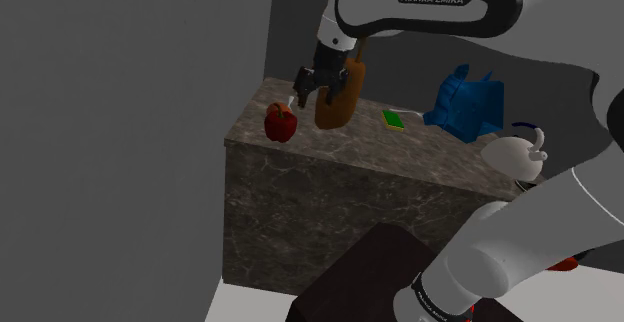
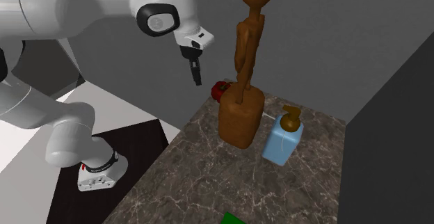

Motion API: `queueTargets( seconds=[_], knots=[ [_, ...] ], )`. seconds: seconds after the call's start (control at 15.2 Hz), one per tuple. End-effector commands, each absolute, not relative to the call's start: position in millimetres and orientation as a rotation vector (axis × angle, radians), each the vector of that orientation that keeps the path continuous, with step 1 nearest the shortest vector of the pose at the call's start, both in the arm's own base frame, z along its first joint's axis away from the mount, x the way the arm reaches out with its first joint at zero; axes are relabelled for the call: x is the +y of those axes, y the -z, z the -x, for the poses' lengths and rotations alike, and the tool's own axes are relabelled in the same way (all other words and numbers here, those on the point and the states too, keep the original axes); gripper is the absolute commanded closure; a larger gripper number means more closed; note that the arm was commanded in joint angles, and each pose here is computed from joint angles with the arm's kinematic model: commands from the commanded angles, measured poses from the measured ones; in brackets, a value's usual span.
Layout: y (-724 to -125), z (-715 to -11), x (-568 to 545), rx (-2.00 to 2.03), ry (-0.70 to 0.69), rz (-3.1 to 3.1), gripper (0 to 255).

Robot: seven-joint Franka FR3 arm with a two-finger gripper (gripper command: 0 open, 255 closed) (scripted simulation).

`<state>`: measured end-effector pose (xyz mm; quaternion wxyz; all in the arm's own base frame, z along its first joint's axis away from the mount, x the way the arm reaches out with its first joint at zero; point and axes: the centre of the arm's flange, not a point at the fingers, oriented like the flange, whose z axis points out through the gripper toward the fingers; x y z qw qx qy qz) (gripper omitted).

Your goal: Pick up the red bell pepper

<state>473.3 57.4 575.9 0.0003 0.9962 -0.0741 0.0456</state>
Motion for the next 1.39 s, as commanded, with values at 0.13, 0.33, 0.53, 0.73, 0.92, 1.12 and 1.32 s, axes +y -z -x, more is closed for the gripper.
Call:
queueTargets(
  seconds=[0.13, 0.33, 0.53, 0.73, 0.92, 1.12, 1.32],
  knots=[
    [-565.0, -526.8, 61.9, -0.269, -0.142, -3.112, 0],
    [-559.0, -566.2, 64.8, -0.295, -0.141, -3.098, 0],
    [-553.3, -603.0, 66.8, -0.319, -0.141, -3.086, 0],
    [-537.5, -603.0, 66.8, -0.319, -0.141, -3.086, 0],
    [-521.6, -603.0, 66.8, -0.319, -0.141, -3.086, 0],
    [-513.3, -603.0, 66.8, -0.319, -0.141, -3.086, 0],
    [-513.9, -602.4, 66.5, -0.319, -0.141, -3.086, 255]
  ],
)
